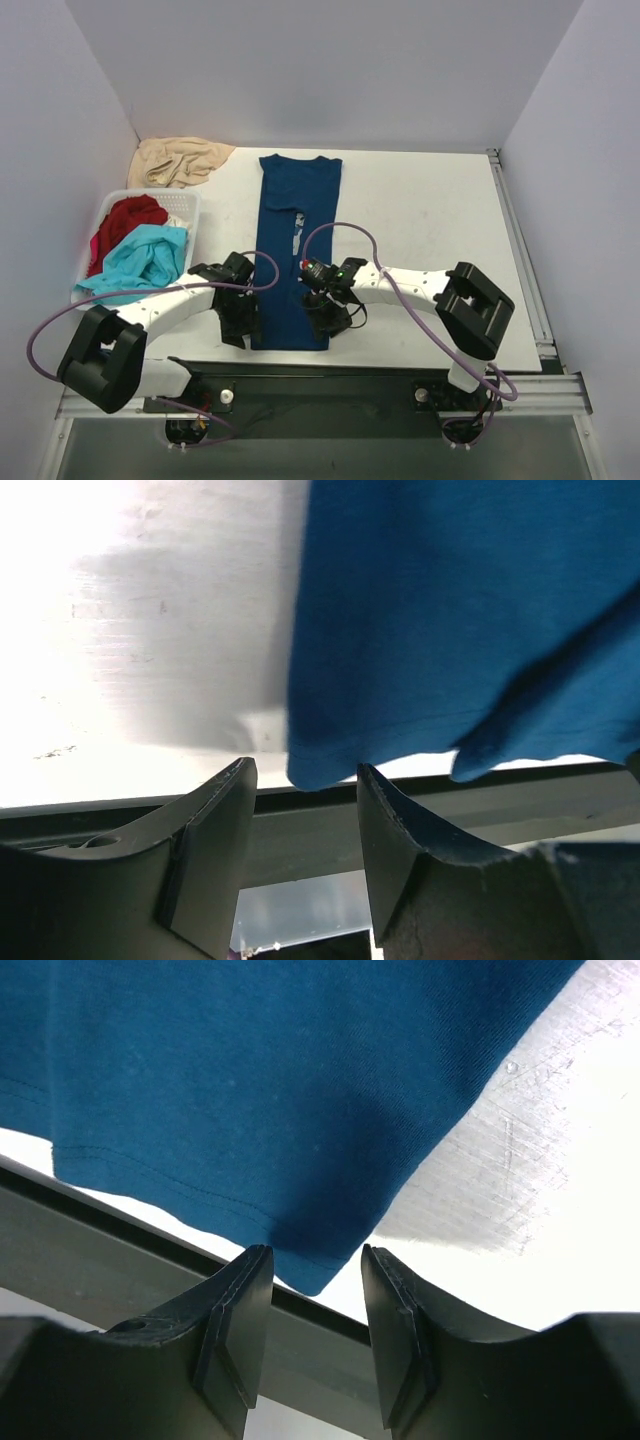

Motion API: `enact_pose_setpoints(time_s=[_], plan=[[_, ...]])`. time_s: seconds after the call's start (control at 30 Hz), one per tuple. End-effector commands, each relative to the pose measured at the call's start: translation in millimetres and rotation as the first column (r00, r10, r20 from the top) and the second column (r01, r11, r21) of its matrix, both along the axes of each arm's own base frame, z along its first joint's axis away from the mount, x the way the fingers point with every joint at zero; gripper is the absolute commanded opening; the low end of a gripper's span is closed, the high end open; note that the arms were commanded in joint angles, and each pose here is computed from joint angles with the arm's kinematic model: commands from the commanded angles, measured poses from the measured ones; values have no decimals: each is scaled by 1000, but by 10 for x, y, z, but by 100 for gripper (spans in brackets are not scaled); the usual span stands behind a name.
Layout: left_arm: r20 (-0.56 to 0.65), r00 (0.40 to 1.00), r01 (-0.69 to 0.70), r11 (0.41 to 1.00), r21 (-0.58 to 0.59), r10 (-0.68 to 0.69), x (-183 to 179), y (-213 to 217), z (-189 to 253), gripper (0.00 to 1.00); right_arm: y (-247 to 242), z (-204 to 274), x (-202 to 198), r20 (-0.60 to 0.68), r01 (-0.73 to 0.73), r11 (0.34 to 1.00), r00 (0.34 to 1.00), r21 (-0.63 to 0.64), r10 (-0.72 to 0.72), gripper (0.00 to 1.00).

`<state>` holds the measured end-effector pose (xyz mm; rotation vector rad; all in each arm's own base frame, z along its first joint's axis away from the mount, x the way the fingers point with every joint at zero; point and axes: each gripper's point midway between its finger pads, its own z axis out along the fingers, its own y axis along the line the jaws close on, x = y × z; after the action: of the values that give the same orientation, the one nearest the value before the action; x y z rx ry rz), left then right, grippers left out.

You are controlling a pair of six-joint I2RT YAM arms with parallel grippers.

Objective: Fold and stack the t-shirts

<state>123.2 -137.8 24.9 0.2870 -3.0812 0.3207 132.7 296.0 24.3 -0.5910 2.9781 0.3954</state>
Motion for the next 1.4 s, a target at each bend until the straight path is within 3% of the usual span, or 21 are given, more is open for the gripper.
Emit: enact_pose_setpoints(time_s=[0.0,0.37,0.53,0.67,0.8,0.87,1.37], plan=[[0,999,-33,999,7,33,31,1,-63,55,-145,-72,-127,-53,-3,998,999,-62,-1,41],[40,999,-34,999,-30,35,199,-114,-136,52,-201,-187,-168,-89,-19,996,996,-86,11,41],[38,999,-26,999,-29,27,187,-112,-146,45,-233,-210,-194,-100,-22,996,995,-91,12,32],[26,999,-25,999,-20,26,159,-89,-177,31,-258,-232,-214,-109,-21,995,994,-98,11,19],[23,1000,-20,1000,-9,21,139,-61,-178,7,-307,-248,-255,-116,-21,994,993,-105,9,1],[27,999,-22,1000,3,22,139,-37,-168,0,-353,-261,-286,-117,-21,994,993,-108,8,0],[52,998,-34,999,-1,34,96,4,161,0,-528,-202,-422,-91,17,995,995,-101,-26,0]])
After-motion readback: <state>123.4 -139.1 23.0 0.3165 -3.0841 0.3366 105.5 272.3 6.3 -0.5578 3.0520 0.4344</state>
